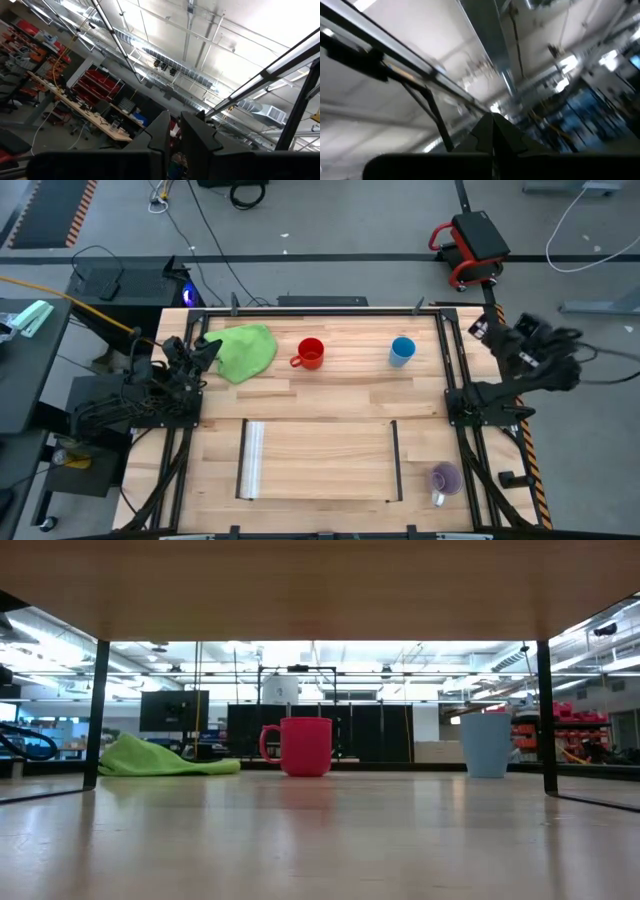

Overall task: Stack small to large cups/mugs on shelf
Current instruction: Put the purple mug on the shelf

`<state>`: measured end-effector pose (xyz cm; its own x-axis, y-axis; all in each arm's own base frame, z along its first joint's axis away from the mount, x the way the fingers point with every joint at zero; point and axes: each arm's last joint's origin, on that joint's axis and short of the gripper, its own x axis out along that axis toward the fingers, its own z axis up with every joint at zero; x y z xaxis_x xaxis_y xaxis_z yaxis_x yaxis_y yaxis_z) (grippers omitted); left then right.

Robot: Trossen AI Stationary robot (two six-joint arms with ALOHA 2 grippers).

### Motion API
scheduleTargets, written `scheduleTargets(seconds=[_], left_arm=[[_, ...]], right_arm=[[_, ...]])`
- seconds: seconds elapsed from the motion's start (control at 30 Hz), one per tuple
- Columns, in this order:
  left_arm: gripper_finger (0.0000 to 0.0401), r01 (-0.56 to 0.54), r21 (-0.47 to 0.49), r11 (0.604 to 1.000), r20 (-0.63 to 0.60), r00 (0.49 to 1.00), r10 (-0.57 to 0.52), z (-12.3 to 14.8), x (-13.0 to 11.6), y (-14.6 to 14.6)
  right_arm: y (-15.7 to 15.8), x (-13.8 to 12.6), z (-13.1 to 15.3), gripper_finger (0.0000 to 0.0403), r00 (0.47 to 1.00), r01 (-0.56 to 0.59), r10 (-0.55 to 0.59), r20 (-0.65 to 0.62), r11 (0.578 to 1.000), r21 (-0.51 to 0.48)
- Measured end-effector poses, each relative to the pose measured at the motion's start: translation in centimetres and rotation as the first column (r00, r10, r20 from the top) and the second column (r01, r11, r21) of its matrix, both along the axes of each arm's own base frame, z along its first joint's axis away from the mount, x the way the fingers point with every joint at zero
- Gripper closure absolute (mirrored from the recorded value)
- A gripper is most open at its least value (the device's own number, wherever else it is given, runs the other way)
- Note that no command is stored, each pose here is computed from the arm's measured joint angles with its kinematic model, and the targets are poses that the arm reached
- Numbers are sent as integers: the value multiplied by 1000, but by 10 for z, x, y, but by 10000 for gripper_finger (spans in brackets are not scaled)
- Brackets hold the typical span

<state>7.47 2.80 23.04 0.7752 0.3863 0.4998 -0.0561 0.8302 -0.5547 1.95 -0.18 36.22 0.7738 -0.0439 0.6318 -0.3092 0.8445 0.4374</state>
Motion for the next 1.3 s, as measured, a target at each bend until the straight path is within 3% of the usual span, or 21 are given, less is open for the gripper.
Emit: scheduleTargets(seconds=[0.13, 0.2, 0.27, 0.33, 0.43, 0.57, 0.6, 0.8, 1.07, 1.3], left_arm=[[347, 1, 0, 1000, -1, 1000, -1, 0, 0, 0], [345, 0, -1, 1000, -1, 1000, 0, 0, 0, 0], [344, 1, -2, 1000, -1, 1000, -1, 0, 0, 0], [345, 2, -4, 1000, 0, 1000, -2, 0, 0, 0], [348, 4, -6, 1000, 1, 1000, -4, 0, 0, 0], [350, 25, -38, 999, 16, 1000, -24, 0, 0, 0], [349, 29, -42, 999, 18, 999, -29, 0, 0, 0], [343, 42, -59, 997, 25, 999, -41, -1, 0, 0], [349, 42, -61, 997, 20, 999, -40, -1, 1, 0], [345, 41, -63, 997, 13, 999, -40, -2, 1, 0]], right_arm=[[-1, -3, 37, 393, 964, -65, 83, -253, 995, 76], [0, 0, 50, 393, 908, -89, 154, -389, 980, 178], [1, 3, 58, 393, 814, -67, 221, -536, 954, 292], [1, 6, 63, 393, 680, 1, 271, -681, 929, 370], [4, 12, 63, 393, 425, 137, 337, -840, 893, 428], [8, 23, 58, 393, 94, 285, 379, -921, 876, 389], [10, 29, 56, 393, 33, 296, 389, -921, 876, 381], [23, 54, 49, 393, -101, 246, 423, -900, 888, 389], [49, 61, 45, 393, -168, 278, 466, -869, 868, 411], [91, 69, 35, 393, -283, 303, 469, -836, 871, 386]])
